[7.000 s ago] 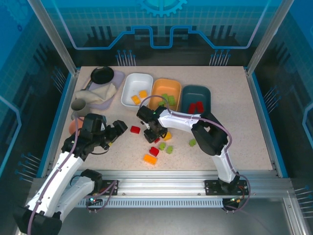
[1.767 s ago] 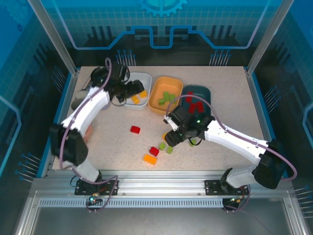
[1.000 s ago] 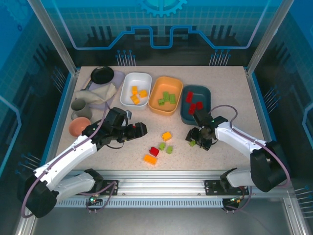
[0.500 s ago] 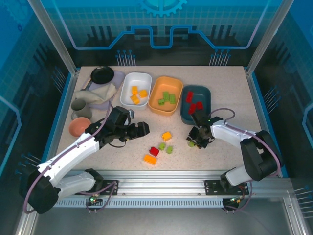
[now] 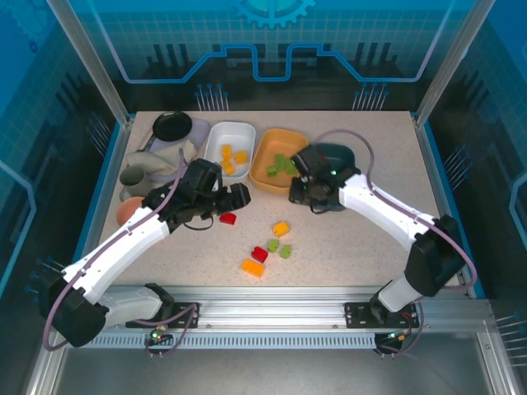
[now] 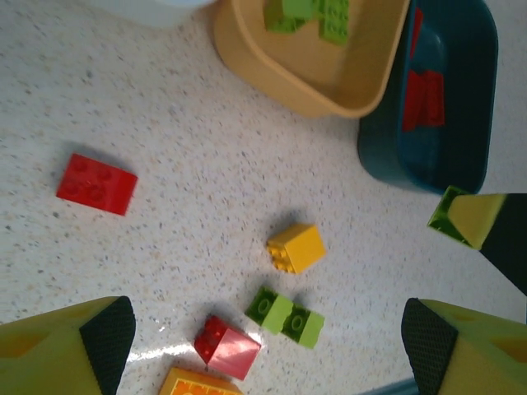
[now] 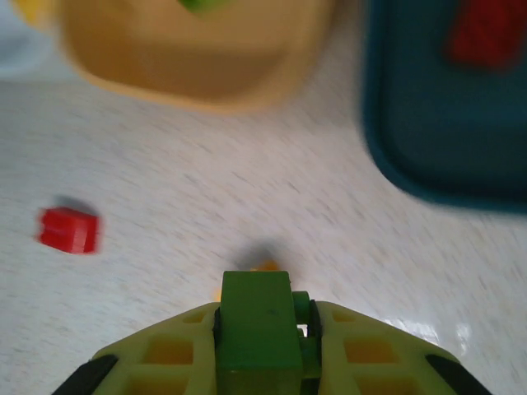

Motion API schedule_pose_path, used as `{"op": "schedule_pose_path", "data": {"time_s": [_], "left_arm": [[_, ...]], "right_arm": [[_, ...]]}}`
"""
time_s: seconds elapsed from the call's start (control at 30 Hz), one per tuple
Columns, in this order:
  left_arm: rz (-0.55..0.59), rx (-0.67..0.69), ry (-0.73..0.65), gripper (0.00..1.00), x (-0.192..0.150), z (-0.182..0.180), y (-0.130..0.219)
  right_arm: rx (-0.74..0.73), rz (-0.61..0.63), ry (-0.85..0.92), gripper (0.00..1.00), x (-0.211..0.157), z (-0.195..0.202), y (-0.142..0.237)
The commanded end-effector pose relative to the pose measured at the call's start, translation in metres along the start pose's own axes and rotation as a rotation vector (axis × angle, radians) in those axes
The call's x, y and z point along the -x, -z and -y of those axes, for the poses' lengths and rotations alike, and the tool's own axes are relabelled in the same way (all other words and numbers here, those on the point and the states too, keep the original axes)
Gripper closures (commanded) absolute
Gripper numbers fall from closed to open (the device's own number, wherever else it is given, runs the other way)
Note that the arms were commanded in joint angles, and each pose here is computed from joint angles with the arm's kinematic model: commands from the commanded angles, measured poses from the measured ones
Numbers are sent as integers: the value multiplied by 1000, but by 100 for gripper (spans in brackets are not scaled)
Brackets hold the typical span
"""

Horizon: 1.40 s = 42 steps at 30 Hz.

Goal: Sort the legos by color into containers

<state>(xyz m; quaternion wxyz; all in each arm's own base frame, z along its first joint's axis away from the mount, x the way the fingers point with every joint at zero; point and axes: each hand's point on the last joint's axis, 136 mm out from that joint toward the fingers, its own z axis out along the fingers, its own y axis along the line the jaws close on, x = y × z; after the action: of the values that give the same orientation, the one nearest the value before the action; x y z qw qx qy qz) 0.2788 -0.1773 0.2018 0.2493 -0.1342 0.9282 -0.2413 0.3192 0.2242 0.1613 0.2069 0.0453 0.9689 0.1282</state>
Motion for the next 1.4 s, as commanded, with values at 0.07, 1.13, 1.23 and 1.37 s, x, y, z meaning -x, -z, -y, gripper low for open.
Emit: {"op": "schedule_pose_path", "data": {"time_s": [0.07,1.13,1.23,1.37], "left_arm": [[58,81,75,12,26,-13,6],[-13,296,373,13,1,-92,17],[-16,333,511,13,-10,-114,26],[15,332,629,13,-24,-127,41]], "right_arm": [[-135,-61,207,81,31,-5,-46],[210,9,733,31,12,-131,-57],[276,-76,907,14,-36,-154,-68],[240,-131,983,10,-60,-161,-92]]}}
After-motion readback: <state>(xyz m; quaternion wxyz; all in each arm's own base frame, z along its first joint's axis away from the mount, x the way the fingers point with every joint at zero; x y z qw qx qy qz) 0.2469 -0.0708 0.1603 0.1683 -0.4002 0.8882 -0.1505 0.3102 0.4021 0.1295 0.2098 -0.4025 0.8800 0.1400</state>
